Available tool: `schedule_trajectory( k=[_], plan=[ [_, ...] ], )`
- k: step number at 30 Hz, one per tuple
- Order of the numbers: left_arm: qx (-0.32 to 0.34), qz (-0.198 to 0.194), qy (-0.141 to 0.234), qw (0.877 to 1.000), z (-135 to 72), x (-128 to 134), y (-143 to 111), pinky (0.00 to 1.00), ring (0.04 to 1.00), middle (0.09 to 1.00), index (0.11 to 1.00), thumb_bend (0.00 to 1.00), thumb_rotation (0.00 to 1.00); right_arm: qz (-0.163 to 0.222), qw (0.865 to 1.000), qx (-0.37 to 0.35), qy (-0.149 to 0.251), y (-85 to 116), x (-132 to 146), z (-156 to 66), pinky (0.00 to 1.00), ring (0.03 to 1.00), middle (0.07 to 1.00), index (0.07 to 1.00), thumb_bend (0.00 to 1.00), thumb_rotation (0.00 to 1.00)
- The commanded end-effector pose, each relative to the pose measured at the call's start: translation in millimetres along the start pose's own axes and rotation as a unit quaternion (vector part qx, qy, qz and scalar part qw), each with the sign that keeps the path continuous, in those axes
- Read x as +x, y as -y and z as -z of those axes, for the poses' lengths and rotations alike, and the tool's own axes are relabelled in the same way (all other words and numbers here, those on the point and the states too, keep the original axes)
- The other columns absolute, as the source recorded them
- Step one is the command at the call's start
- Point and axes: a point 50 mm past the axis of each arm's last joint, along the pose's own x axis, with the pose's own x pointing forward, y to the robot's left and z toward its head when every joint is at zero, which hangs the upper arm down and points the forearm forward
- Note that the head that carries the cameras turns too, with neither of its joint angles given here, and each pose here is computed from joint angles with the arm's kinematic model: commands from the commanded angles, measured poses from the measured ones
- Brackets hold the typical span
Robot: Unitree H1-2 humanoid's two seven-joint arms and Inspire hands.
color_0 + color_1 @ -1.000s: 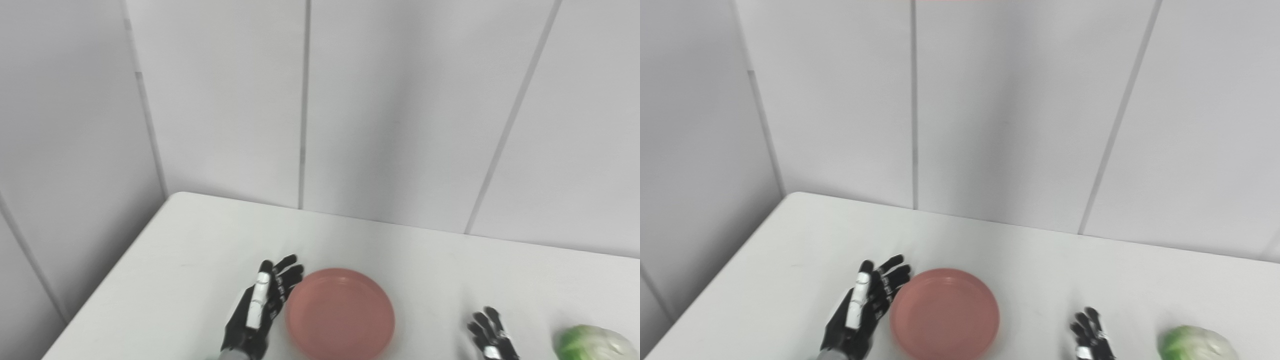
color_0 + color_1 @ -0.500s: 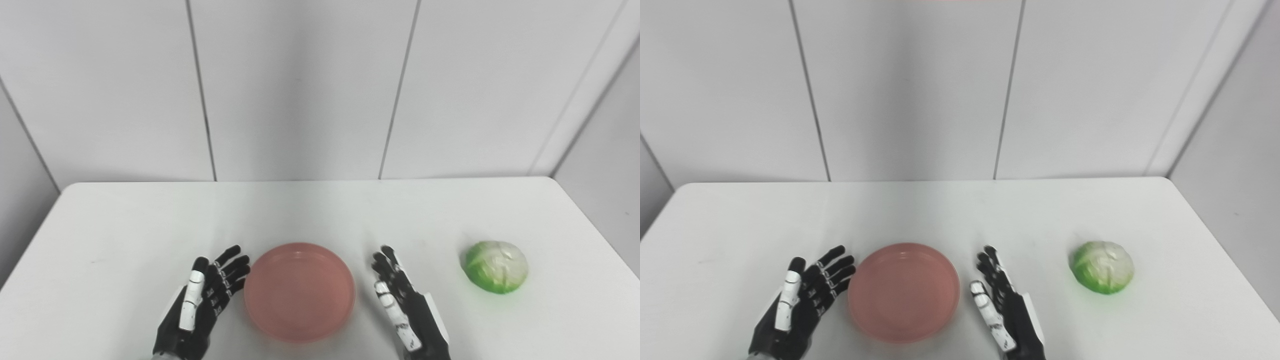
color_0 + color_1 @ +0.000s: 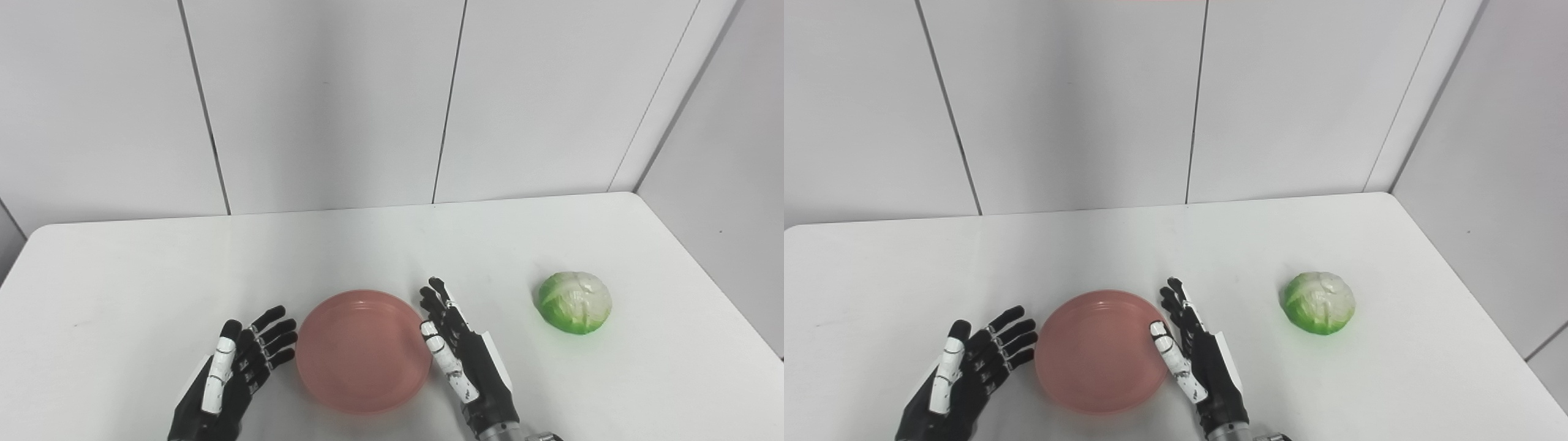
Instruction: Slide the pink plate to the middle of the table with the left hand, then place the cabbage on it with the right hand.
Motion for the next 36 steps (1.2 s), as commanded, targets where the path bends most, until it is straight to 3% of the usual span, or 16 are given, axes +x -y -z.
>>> schedule_trajectory(
  k=[1, 6, 10, 14, 18, 28, 33, 36],
  plan=[
    [0.002, 0.013, 0.023, 1.0, -5.4, 0.1, 4.7, 0.86, 0.859, 0.839, 0.824, 0.84, 0.93, 0.004, 1.0, 0.009, 0.024, -2.3, 5.8, -13.9, 0.98, 0.935, 0.935, 0.959, 0.67, 0.8],
    [0.011, 0.013, 0.038, 0.999, -6.4, 4.6, 9.0, 0.89, 0.883, 0.865, 0.844, 0.83, 0.94, 0.002, 1.0, 0.006, 0.025, 0.6, 7.1, -13.9, 0.98, 0.936, 0.935, 0.96, 0.68, 0.8],
    [0.022, 0.033, 0.045, 0.998, -6.8, 10.0, 13.6, 0.96, 0.953, 0.949, 0.934, 0.84, 0.92, 0.002, 1.0, 0.005, 0.029, 5.0, 9.5, -14.5, 0.98, 0.934, 0.935, 0.965, 0.67, 0.81],
    [0.032, 0.026, 0.055, 0.998, -6.0, 14.6, 22.9, 1.0, 0.999, 0.998, 0.998, 0.85, 0.92, 0.006, 0.999, -0.001, 0.038, 13.4, 12.4, -16.9, 0.96, 0.927, 0.94, 0.965, 0.63, 0.82],
    [0.06, -0.007, 0.075, 0.995, -4.3, 21.4, 38.9, 1.0, 1.0, 1.0, 1.0, 0.82, 0.95, 0.011, 0.999, -0.017, 0.047, 33.4, 14.3, -20.0, 0.95, 0.924, 0.938, 0.962, 0.63, 0.83],
    [0.093, -0.087, 0.107, 0.986, -3.0, 33.8, 61.8, 1.0, 1.0, 1.0, 1.0, 0.75, 0.99, 0.025, 0.998, -0.034, 0.049, 76.2, 22.0, -21.6, 1.0, 0.934, 0.934, 0.948, 0.73, 0.78],
    [0.1, -0.084, 0.107, 0.986, -2.7, 38.8, 66.9, 1.0, 1.0, 1.0, 1.0, 0.76, 1.0, 0.033, 0.996, -0.06, 0.063, 100.0, 26.4, -26.3, 1.0, 0.94, 0.929, 0.933, 0.76, 0.74],
    [0.104, -0.083, 0.11, 0.985, -2.7, 41.3, 68.1, 1.0, 1.0, 1.0, 1.0, 0.75, 1.0, 0.033, 0.989, -0.111, 0.089, 119.1, 33.0, -27.8, 1.0, 0.932, 0.926, 0.942, 0.73, 0.74]
  ],
)
